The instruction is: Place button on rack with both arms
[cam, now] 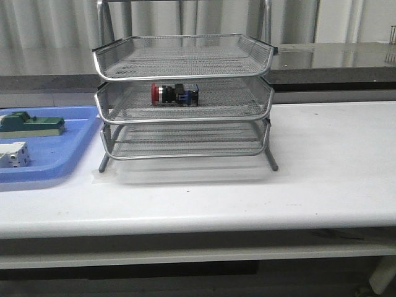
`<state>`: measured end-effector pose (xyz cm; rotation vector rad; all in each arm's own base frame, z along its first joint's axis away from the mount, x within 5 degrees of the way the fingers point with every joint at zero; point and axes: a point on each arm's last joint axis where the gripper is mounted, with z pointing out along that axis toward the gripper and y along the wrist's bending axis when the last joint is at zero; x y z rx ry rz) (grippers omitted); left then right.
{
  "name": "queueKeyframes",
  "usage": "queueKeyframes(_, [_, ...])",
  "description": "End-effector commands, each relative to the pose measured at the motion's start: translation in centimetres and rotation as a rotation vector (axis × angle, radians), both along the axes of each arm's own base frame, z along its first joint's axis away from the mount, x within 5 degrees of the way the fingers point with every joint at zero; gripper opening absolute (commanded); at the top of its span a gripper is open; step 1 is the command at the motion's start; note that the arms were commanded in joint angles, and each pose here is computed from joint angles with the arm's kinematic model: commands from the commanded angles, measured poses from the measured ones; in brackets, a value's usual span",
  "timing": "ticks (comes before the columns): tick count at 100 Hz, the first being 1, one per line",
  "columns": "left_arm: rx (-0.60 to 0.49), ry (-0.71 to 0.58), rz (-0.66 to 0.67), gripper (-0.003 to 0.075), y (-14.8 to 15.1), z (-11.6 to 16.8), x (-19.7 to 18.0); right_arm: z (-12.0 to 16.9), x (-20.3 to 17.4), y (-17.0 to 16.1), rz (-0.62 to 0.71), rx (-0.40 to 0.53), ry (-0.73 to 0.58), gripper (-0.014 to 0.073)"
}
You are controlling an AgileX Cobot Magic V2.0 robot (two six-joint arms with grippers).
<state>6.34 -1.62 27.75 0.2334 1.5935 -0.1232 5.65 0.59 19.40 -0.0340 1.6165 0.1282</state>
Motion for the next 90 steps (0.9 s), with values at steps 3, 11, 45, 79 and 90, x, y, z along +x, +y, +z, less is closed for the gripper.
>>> queueKeyframes(3, [-0.045, -0.090, 0.022, -0.0021, 0.2, 1.6, 0.0, 1.5, -0.2, -0.1, -0.006, -0.008, -0.122, -0.0057])
queueKeyframes(11, [-0.045, -0.090, 0.022, -0.0021, 0.2, 1.6, 0.0, 1.5, -0.2, -0.1, -0.006, -0.008, -0.122, -0.0057])
queueKeyframes(45, [-0.045, -0.090, 0.022, -0.0021, 0.2, 1.6, 0.0, 1.5, -0.2, -0.1, -0.006, -0.008, -0.122, -0.0057])
queueKeyframes(79, [-0.024, -0.112, 0.038, -0.0021, 0.3, 1.3, 0.1, 1.5, -0.2, -0.1, -0.006, -0.008, -0.122, -0.0057])
queueKeyframes(90, [-0.040, -0.159, 0.065, -0.0021, 0.5, 0.6, 0.4, 1.5, -0.2, -0.1, -0.006, -0.008, -0.122, -0.0057])
